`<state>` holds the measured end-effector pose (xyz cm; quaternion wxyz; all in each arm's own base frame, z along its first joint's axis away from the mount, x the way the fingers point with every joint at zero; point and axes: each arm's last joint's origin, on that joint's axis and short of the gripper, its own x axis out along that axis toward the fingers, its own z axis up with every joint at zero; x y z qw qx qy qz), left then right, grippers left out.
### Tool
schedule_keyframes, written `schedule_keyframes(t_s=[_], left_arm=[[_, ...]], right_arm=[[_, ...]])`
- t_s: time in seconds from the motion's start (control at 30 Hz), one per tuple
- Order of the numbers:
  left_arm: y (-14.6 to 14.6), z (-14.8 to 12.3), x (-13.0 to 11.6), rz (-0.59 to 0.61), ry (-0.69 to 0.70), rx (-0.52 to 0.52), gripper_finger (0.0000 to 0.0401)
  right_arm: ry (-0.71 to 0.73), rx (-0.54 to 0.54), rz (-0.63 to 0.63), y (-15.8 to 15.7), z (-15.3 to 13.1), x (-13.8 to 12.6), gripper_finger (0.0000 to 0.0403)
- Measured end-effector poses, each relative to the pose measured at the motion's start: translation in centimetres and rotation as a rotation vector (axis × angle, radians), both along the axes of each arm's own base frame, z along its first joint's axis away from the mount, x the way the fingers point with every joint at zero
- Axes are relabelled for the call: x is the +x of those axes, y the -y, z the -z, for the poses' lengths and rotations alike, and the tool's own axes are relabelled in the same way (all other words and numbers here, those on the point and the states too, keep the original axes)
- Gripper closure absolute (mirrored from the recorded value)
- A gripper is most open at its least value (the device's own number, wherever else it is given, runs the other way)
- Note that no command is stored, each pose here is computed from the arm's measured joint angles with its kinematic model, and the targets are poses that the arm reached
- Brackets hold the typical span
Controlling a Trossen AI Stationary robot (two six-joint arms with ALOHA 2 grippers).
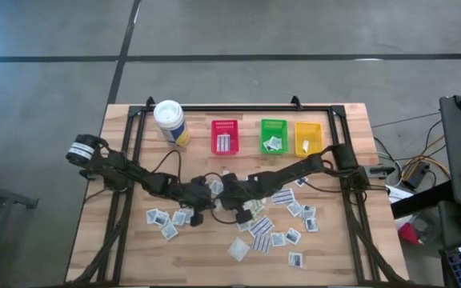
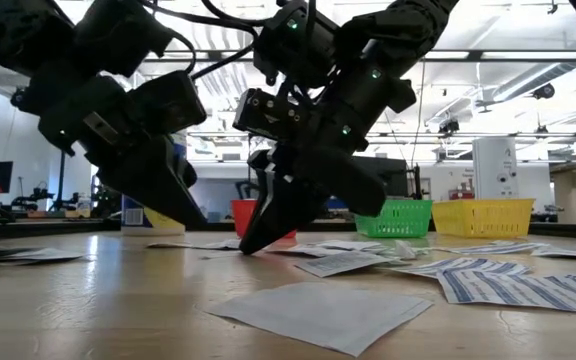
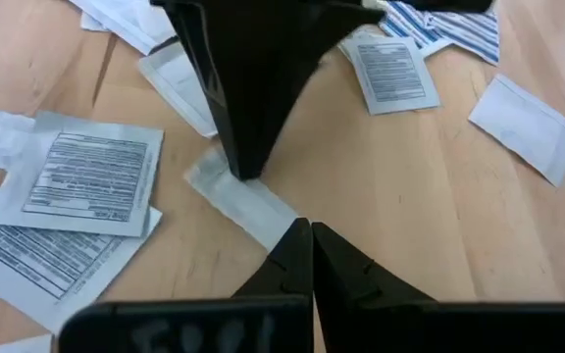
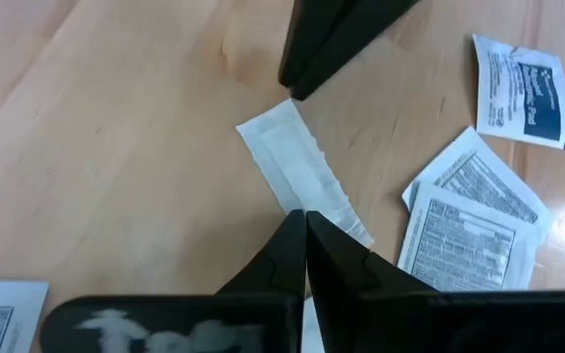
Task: Pick & Place First Aid Supplies
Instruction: Put the green bandage in the yellow bin
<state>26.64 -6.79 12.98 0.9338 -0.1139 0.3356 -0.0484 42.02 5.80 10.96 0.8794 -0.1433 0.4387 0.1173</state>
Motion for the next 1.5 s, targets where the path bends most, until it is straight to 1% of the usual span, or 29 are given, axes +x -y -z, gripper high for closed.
schedule_keyframes(t_s=[0.33, 0.6, 0.7, 0.8, 0.97, 1.07, 1.17, 1.23, 1.33, 1.43, 1.5], left_arm=[[0.1, 1.5, 0.2, -0.004, -0.039, 0.021, 0.0401], [0.2, 1.7, 0.3, -0.010, -0.046, 0.016, 0.0401], [0.2, 1.7, 0.3, -0.013, -0.046, 0.013, 0.0401], [0.2, 1.7, 0.3, -0.020, -0.049, 0.005, 0.0401], [0.1, 1.9, 0.1, -0.028, -0.054, -0.004, 0.0401], [0.1, 1.9, 0.0, -0.030, -0.056, -0.007, 0.0401], [0.1, 2.0, -0.1, -0.029, -0.061, -0.005, 0.0401], [0.1, 2.1, -0.1, -0.029, -0.064, -0.005, 0.0401], [0.0, 2.2, -0.3, -0.029, -0.066, -0.004, 0.0401], [0.0, 2.2, -0.3, -0.031, -0.069, -0.007, 0.0401], [0.0, 2.2, -0.3, -0.035, -0.071, -0.010, 0.0401]], right_arm=[[0.003, 0.010, 0.012, 0.0, -0.3, -0.1, 0.0394], [0.005, 0.031, 0.042, 0.0, -0.5, 0.0, 0.0392], [0.002, 0.066, 0.090, 0.1, -0.8, -0.1, 0.0377], [-0.012, 0.079, 0.115, 0.3, -1.4, -0.4, 0.0352], [0.011, 0.108, 0.151, 0.6, -3.9, -0.8, 0.0307], [0.031, 0.163, 0.227, 1.1, -5.2, -0.9, 0.0287], [0.025, 0.245, 0.346, 1.8, -5.6, -1.0, 0.0272], [0.010, 0.320, 0.435, 2.1, -5.6, -1.0, 0.0266], [-0.038, 0.469, 0.543, 2.4, -4.9, -0.9, 0.0259], [-0.084, 0.567, 0.653, 2.6, -3.9, -0.7, 0.0255], [-0.098, 0.614, 0.712, 2.8, -3.7, -0.6, 0.0253]])
